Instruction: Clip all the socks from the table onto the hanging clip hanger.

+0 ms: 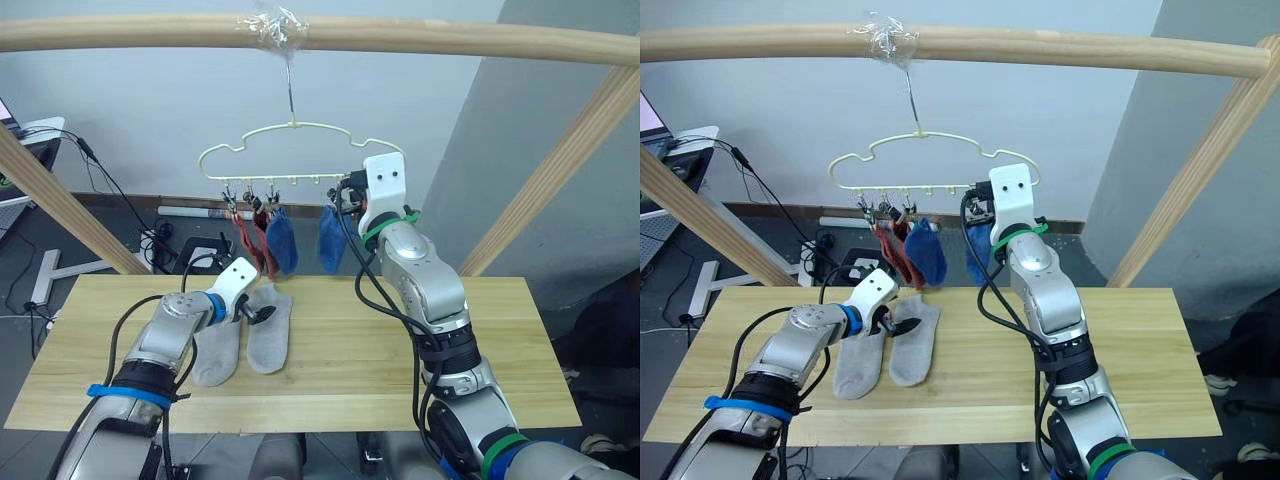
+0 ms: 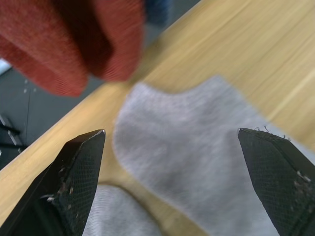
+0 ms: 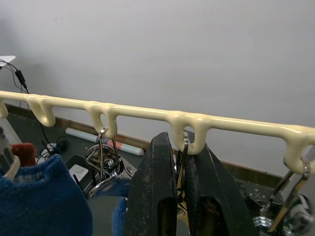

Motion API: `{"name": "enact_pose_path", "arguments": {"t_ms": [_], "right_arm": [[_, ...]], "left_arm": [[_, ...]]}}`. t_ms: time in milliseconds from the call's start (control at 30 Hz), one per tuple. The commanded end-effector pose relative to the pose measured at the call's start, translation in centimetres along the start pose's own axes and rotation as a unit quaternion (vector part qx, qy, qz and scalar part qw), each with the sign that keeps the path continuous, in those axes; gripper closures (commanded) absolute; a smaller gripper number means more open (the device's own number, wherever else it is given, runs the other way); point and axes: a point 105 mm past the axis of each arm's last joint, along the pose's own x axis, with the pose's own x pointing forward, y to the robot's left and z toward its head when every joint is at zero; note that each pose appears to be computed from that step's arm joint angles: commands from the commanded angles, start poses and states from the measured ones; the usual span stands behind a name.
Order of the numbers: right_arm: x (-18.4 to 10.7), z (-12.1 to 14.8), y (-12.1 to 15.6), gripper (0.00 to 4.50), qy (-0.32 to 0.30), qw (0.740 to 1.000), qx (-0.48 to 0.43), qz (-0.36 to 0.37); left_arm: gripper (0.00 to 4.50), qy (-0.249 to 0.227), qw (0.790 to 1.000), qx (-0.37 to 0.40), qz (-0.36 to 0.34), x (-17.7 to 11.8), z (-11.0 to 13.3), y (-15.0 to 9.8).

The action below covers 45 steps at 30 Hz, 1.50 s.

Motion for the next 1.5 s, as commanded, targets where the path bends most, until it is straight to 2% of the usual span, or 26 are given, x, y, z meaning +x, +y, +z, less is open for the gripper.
{"name": "enact_pose_path", "arguments": {"t_ms": [33, 300, 333, 500, 800, 967, 1133, 1300, 1500], "right_arm": [[-0.2, 2.0, 1.1, 4.50, -0.034, 0.999, 0.009, 0.018], [-0.4, 1.8, 1.3, 4.50, -0.031, 0.999, 0.011, 0.022], [-0.4, 1.8, 1.3, 4.50, -0.031, 0.999, 0.011, 0.022], [-0.6, 1.8, 1.3, 4.50, -0.029, 0.999, 0.011, 0.022], [-0.6, 1.7, 1.3, 4.50, -0.028, 0.999, 0.010, 0.022], [-0.6, 1.6, 1.2, 4.50, -0.027, 0.999, 0.010, 0.019], [-0.6, 1.6, 1.1, 4.50, -0.027, 0.999, 0.010, 0.018], [-0.6, 1.6, 1.0, 4.50, -0.026, 0.999, 0.010, 0.016], [-0.6, 1.6, 1.1, 4.50, -0.027, 0.999, 0.011, 0.019]], "left_arm": [[0.02, 0.005, 1.000, 0.013, -0.027, 0.6, 0.0, -0.5], [0.02, 0.022, 0.999, -0.006, -0.038, 1.5, -0.8, -0.3], [0.42, 0.022, 0.999, -0.002, -0.041, 1.5, -0.8, -0.4], [1.80, 0.022, 0.998, 0.005, -0.052, 1.6, -1.3, -0.9], [4.48, 0.009, 0.997, -0.029, -0.077, 1.4, -1.4, -1.5], [4.48, -0.061, 0.987, -0.044, -0.140, 0.7, 0.9, -3.3], [4.48, -0.119, 0.975, -0.063, -0.175, -0.6, 2.6, -4.1], [4.48, -0.161, 0.969, -0.082, -0.167, -1.5, 3.9, -4.2], [4.48, -0.197, 0.957, -0.066, -0.204, -1.8, 5.9, -6.1]]}}
